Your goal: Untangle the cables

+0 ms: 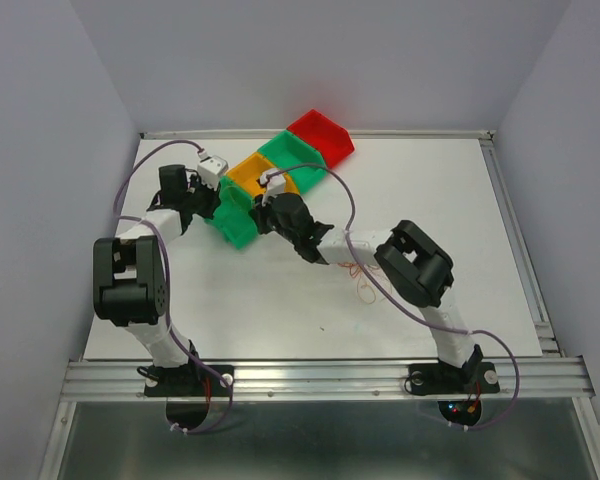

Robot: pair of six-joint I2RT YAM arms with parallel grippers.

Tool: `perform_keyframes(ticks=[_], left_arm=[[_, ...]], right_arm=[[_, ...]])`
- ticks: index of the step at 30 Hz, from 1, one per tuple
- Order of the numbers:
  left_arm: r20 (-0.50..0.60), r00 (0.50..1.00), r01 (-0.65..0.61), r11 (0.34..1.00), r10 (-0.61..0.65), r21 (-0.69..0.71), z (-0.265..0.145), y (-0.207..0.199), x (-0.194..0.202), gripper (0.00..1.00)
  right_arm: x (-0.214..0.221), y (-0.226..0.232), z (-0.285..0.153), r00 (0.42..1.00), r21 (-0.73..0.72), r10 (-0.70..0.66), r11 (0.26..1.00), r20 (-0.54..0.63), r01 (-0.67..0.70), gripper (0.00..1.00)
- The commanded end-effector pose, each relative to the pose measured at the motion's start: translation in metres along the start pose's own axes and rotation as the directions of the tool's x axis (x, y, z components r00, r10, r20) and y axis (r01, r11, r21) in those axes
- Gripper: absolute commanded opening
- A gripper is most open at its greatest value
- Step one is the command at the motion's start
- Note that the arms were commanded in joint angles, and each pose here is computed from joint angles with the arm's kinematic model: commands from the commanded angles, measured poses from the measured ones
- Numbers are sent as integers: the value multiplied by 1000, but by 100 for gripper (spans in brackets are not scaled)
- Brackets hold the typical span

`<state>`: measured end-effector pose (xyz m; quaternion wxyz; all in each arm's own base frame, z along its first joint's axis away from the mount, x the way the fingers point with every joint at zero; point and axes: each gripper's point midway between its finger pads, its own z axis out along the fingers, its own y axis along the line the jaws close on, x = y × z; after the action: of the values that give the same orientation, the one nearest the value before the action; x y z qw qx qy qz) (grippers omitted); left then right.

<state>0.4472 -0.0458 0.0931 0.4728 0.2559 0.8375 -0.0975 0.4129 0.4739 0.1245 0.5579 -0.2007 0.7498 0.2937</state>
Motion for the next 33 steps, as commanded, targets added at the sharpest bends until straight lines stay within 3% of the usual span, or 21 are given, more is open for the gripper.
perform_keyframes(ticks=[1, 11, 14, 17, 27, 33], left_arm=[[33, 999, -25, 1000, 26, -13, 5, 6, -20, 0], [8, 1000, -25, 999, 25, -31, 11, 6, -16, 0], [25, 999, -33, 999, 34, -42, 4, 5, -23, 5], [46, 998, -44, 998, 46, -55, -5, 5, -31, 11], [112, 990, -73, 994, 82, -79, -32, 2, -58, 46], [148, 983, -97, 992, 108, -82, -45, 1, -78, 54]], right_arm=[[-16, 49, 10, 997, -135, -17, 991, 72, 26, 1], [15, 37, 44, 999, -58, 38, 998, 37, -36, 1], [18, 31, 51, 998, -33, 59, 998, 35, -58, 1], [18, 26, 55, 996, -23, 88, 996, 26, -88, 1], [24, 12, 62, 990, 5, 138, 990, -7, -138, 1], [23, 18, 61, 993, -34, 120, 992, -13, -121, 1]])
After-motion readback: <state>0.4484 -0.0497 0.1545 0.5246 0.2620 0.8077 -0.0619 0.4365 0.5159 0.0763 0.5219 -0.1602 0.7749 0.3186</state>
